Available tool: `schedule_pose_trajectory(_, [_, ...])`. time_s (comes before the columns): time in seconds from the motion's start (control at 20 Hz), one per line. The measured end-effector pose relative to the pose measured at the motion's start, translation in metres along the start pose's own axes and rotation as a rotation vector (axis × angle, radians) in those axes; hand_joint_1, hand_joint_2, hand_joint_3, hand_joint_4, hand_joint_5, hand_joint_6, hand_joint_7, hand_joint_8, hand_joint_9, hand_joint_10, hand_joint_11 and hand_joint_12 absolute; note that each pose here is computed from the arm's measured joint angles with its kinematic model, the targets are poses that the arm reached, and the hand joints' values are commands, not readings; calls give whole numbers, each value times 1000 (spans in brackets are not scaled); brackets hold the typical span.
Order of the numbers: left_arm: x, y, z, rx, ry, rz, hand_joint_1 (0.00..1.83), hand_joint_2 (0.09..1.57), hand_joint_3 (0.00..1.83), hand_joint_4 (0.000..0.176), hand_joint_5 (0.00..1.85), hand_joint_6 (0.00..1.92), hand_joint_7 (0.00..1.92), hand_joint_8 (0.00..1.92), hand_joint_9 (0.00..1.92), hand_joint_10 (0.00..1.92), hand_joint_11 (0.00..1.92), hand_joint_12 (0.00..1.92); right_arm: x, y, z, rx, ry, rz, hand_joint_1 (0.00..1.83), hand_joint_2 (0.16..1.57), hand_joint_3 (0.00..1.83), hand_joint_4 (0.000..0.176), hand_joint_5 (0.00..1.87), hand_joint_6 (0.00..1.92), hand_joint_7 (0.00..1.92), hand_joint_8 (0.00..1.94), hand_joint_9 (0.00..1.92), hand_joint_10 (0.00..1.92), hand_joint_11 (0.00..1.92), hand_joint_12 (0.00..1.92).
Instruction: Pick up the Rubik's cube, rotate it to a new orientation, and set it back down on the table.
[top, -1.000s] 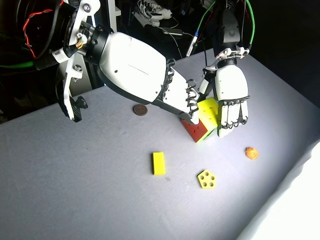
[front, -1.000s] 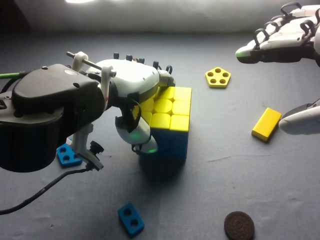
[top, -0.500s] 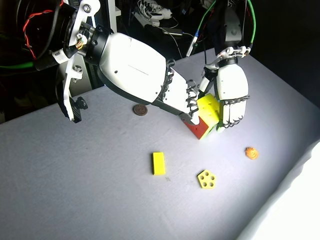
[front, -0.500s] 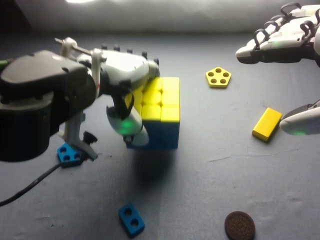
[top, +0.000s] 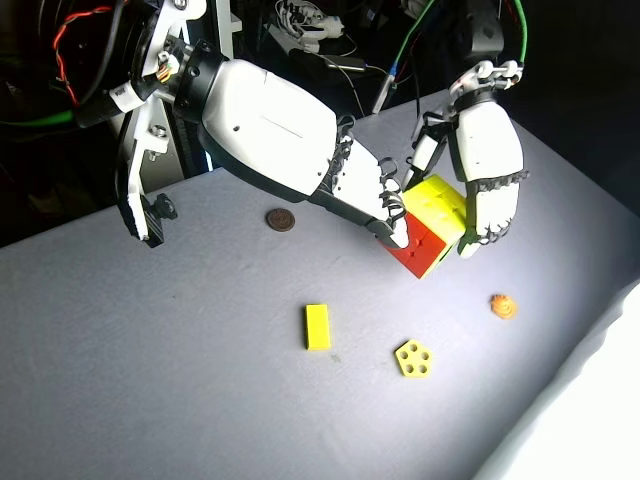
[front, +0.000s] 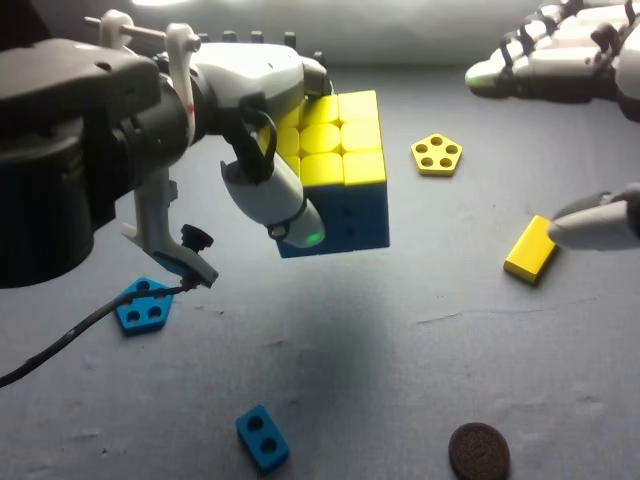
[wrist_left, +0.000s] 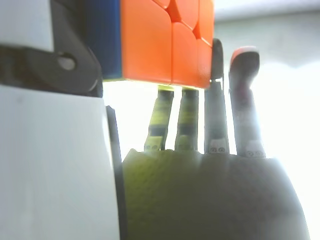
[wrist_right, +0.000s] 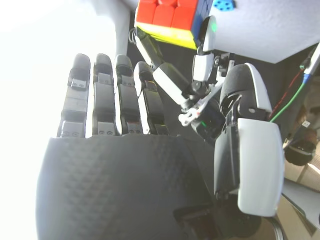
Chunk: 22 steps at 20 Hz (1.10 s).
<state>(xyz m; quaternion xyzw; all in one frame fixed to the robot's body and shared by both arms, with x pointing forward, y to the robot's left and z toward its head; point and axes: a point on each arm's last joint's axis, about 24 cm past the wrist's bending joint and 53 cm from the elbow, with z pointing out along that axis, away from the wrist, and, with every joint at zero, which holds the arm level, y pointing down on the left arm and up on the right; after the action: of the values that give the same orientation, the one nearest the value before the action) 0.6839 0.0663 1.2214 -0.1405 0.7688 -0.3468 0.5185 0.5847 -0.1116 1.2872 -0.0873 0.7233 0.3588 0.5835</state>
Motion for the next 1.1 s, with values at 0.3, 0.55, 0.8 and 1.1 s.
schedule_pose_trajectory(0.3, [-9,-27,-11,35,12,-31,1324,1284,1,0,636,1304,617,1673,646,1699,402,1921,-19,9,4,64,-119,111,474,1092,1,0,155,2,218,2,200,10,0,381])
schedule_pose_trajectory(0.55, [-17,-31,-20,41,3,-52,1316,1285,0,0,619,1366,618,1646,667,1651,428,1872,-24,4,3,73,-140,143,536,1071,0,0,258,11,531,165,364,282,0,740])
schedule_pose_trajectory(0.8, [-21,-38,-24,50,11,-40,1333,1257,0,0,675,1253,675,1576,697,1627,455,1866,39,27,14,-24,67,152,540,1072,1,2,229,5,305,1336,155,1412,0,1278])
schedule_pose_trajectory(1.1, [-21,-35,-25,38,13,-61,1330,1260,1,0,678,1256,665,1588,678,1644,419,1895,15,37,17,-53,-28,85,555,1085,4,0,231,0,308,1381,167,1438,0,1113])
